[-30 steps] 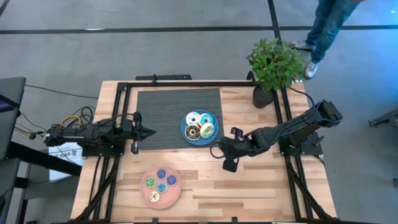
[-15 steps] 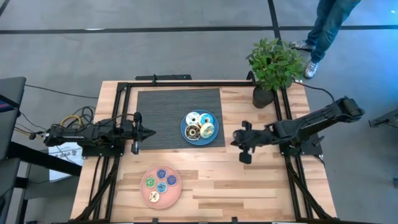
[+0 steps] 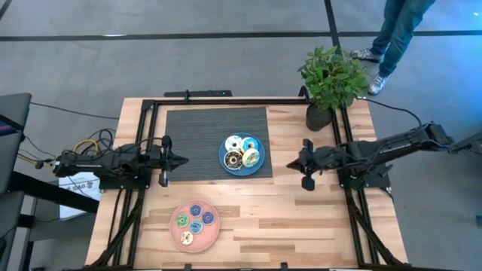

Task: Pick & Place donuts
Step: Return to Home Position

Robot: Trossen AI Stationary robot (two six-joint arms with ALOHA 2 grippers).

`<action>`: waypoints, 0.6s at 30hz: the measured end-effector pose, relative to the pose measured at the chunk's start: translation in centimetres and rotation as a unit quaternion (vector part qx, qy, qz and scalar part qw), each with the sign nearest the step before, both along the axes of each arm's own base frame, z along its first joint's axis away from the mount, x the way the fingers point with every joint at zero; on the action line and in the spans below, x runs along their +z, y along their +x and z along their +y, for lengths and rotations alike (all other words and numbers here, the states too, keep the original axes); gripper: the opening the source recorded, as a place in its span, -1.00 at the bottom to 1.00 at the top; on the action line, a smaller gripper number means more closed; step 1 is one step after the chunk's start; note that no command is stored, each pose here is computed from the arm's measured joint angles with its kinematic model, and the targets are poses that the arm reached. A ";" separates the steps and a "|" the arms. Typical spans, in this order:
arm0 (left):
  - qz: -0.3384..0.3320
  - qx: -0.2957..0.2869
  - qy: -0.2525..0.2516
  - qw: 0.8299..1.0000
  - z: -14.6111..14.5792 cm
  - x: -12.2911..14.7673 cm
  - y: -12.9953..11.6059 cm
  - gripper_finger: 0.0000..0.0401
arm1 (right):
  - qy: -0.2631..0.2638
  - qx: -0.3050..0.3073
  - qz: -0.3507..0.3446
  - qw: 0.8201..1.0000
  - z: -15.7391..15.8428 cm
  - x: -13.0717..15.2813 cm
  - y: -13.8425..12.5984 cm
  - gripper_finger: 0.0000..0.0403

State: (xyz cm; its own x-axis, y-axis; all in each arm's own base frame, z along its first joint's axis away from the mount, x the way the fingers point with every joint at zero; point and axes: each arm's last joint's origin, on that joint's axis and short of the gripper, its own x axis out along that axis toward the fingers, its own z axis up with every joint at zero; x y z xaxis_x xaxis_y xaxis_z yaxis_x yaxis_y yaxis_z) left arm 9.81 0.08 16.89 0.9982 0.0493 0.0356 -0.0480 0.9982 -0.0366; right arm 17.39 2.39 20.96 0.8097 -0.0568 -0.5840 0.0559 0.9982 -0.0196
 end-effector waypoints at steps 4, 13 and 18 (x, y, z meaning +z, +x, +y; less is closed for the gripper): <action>0.000 0.000 0.000 1.000 0.0 0.0 0.0 -1.00 | 0.007 0.010 -0.005 1.000 -0.3 -0.2 -0.7 -1.00; 0.000 0.000 0.000 1.000 0.0 0.0 0.0 -1.00 | 0.028 -0.003 -0.026 0.999 -0.6 -1.1 -2.6 -1.00; 0.000 0.000 0.000 1.000 0.0 0.0 0.0 -1.00 | 0.046 -0.014 -0.038 0.998 -0.8 -1.9 -3.6 -1.00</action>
